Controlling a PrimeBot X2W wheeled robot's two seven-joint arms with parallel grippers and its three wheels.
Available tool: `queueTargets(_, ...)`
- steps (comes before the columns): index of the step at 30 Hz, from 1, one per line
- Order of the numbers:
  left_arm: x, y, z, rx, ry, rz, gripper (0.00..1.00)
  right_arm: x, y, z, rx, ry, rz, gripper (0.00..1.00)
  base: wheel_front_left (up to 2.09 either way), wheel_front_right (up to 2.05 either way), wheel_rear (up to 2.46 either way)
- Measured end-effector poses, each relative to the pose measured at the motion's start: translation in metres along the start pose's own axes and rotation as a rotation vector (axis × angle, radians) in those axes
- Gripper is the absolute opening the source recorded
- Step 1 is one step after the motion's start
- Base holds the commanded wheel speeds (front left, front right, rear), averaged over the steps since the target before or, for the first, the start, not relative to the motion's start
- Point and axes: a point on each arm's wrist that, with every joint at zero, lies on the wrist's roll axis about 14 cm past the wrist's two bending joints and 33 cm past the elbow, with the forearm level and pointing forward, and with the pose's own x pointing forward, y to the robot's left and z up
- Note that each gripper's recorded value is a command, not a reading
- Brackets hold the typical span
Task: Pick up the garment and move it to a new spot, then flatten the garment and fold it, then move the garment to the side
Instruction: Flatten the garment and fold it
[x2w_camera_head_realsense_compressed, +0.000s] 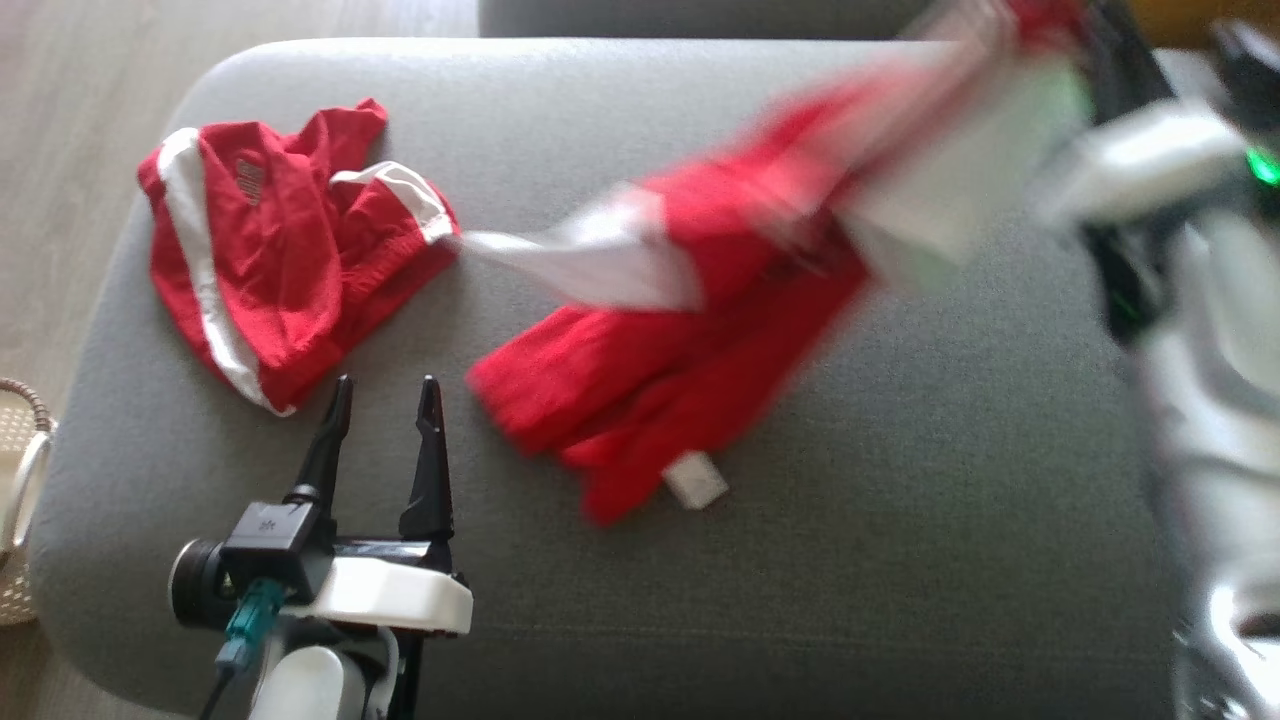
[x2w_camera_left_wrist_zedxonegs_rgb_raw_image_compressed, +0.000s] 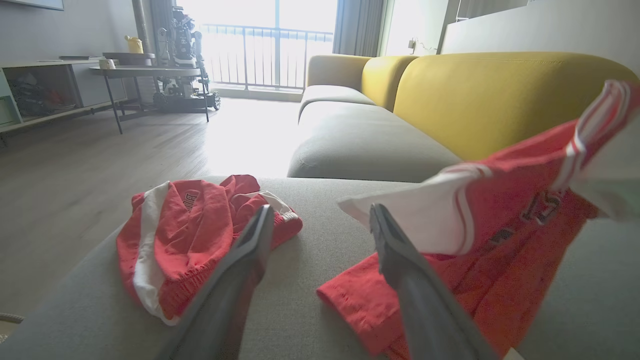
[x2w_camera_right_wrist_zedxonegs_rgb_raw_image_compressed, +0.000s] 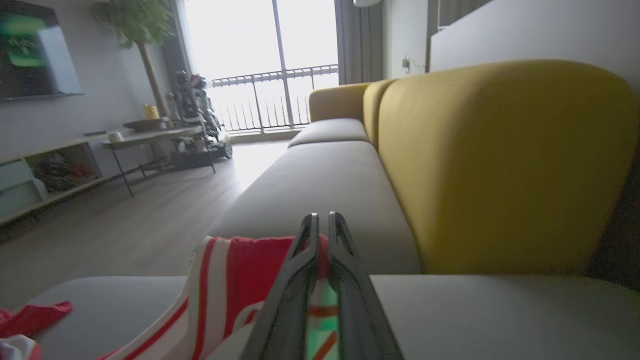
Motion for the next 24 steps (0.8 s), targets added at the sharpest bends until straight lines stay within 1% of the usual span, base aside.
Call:
queueTargets(2, 0.002, -0.003, -0.004, -0.002, 0.010, -0.014, 1.00, -0.025, -0.054, -0.037, -0.041, 0.118, -0.129, 0.00, 0.00, 0.00, 0.00)
queueTargets(3, 0.004, -0.005, -0.006, -0.003, 0.015, -0.020, 1.00, -0.038, -0.075, -0.051, -0.064, 0.167, -0.180, 0.00, 0.00, 0.00, 0.00)
queueTargets(4, 0.005, -0.007, -0.007, -0.004, 0.019, -0.026, 1.00, -0.049, -0.094, -0.060, -0.086, 0.204, -0.227, 0.00, 0.00, 0.00, 0.00)
queueTargets(6, 0.008, -0.011, -0.011, 0.002, 0.027, -0.041, 1.00, -0.063, -0.120, -0.068, -0.101, 0.248, -0.299, 0.00, 0.00, 0.00, 0.00)
queueTargets(8, 0.012, -0.015, -0.014, 0.003, 0.034, -0.060, 1.00, -0.072, -0.135, -0.071, -0.131, 0.281, -0.339, 0.00, 0.00, 0.00, 0.00)
queueTargets(11, 0.017, -0.022, -0.016, 0.001, 0.036, -0.083, 1.00, -0.084, -0.149, -0.079, -0.174, 0.349, -0.377, 0.00, 0.00, 0.00, 0.00)
queueTargets(15, 0.018, -0.026, -0.019, -0.002, 0.045, -0.099, 1.00, -0.099, -0.159, -0.083, -0.221, 0.408, -0.428, 0.00, 0.00, 0.00, 0.00)
queueTargets(16, 0.018, -0.027, -0.019, -0.002, 0.045, -0.102, 1.00, -0.104, -0.160, -0.086, -0.236, 0.433, -0.437, 0.06, 0.00, 0.00, 0.00)
queueTargets(17, 0.018, -0.028, -0.019, -0.003, 0.044, -0.104, 1.00, -0.109, -0.160, -0.088, -0.257, 0.450, -0.441, 0.78, 0.00, 0.00, 0.00)
queueTargets(18, 0.018, -0.029, -0.018, -0.003, 0.043, -0.107, 1.00, -0.114, -0.159, -0.091, -0.252, 0.465, -0.451, 1.00, 0.00, 0.00, 0.00)
queueTargets(21, 0.016, -0.032, -0.015, -0.004, 0.035, -0.116, 1.00, -0.120, -0.149, -0.089, -0.264, 0.448, -0.446, 1.00, 0.00, 0.00, 0.00)
queueTargets(24, 0.014, -0.036, -0.013, -0.007, 0.029, -0.128, 1.00, -0.117, -0.143, -0.070, -0.289, 0.382, -0.440, 1.00, 0.00, 0.00, 0.00)
